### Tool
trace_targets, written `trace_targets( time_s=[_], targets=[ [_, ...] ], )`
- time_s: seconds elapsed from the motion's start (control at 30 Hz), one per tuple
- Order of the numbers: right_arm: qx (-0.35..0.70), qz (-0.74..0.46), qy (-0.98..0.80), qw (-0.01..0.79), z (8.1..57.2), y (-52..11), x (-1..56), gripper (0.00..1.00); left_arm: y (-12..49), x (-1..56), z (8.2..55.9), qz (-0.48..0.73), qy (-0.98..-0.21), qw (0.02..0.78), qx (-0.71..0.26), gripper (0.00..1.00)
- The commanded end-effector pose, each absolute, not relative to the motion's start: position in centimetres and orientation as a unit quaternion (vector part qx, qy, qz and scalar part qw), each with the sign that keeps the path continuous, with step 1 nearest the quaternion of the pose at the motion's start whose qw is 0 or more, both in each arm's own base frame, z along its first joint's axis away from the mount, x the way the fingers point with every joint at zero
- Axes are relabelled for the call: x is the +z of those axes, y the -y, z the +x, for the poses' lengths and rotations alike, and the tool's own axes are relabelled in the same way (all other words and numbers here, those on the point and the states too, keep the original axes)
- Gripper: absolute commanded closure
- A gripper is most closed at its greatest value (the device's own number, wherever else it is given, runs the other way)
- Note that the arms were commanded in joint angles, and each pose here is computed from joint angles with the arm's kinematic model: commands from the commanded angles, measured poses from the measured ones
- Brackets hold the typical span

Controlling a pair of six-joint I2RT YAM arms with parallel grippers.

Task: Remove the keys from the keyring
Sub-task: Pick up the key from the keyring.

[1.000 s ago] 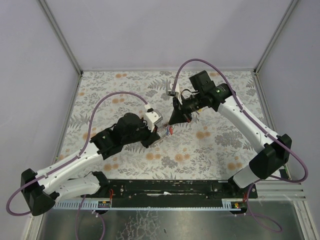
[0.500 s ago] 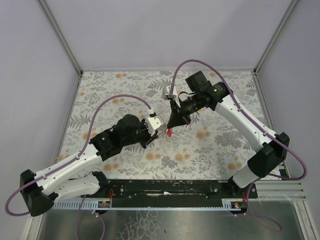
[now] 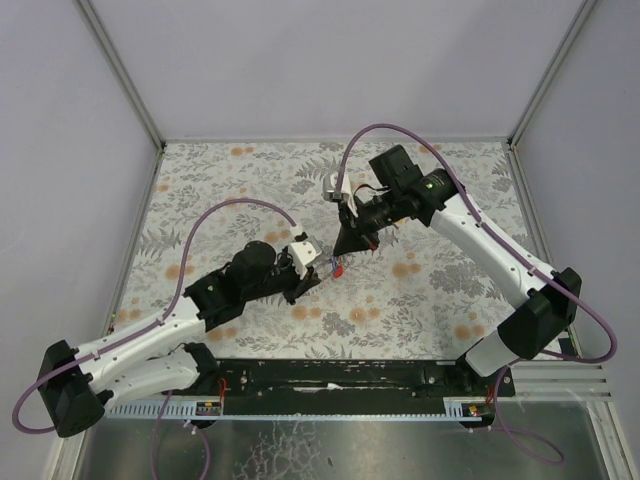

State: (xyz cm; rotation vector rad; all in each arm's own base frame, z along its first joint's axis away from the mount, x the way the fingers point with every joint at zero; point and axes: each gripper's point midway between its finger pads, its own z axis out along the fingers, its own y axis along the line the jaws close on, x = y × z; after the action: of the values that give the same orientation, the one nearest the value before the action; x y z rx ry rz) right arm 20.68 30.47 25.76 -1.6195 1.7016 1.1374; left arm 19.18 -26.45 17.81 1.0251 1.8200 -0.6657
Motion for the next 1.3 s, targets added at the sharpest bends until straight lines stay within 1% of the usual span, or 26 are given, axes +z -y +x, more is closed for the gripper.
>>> trace_targets(
  time_s=[0.0,0.17,0.33,0.53,0.67,0.8,0.9,1.1,1.27],
  targets=[
    [0.409,-0.610,-0.616,0.284,20.2,-30.2,27.0,1.00,27.4,20.5,19.2,0.415,-0.684,0.515,-0.307,1.00],
    [0.423,-0.616,-0.619,0.243,19.4,-30.3,25.5,1.00,26.8,21.1,20.1,0.438,-0.665,0.543,-0.267,1.00],
    [0.447,-0.618,-0.602,0.236,18.6,-31.0,25.8,1.00,26.6,20.8,21.0,0.454,-0.659,0.551,-0.238,1.00],
    [0.447,-0.607,-0.616,0.228,19.0,-31.2,24.4,1.00,27.3,18.4,20.9,0.416,-0.671,0.551,-0.272,1.00],
    [0.444,-0.602,-0.626,0.219,19.3,-31.3,23.1,1.00,27.6,17.8,21.0,0.391,-0.653,0.578,-0.294,1.00],
    [0.433,-0.598,-0.643,0.203,19.8,-31.1,21.4,1.00,27.4,16.9,21.5,0.379,-0.649,0.594,-0.286,1.00],
    [0.428,-0.589,-0.658,0.193,20.1,-31.0,20.2,1.00,27.6,16.3,21.6,0.385,-0.650,0.590,-0.285,1.00],
    [0.428,-0.573,-0.673,0.190,20.8,-31.2,18.8,1.00,27.8,13.9,20.9,0.381,-0.665,0.566,-0.303,0.96],
    [0.424,-0.561,-0.688,0.180,21.4,-31.4,17.3,1.00,27.4,12.6,20.6,0.365,-0.674,0.562,-0.310,0.87]
  ],
)
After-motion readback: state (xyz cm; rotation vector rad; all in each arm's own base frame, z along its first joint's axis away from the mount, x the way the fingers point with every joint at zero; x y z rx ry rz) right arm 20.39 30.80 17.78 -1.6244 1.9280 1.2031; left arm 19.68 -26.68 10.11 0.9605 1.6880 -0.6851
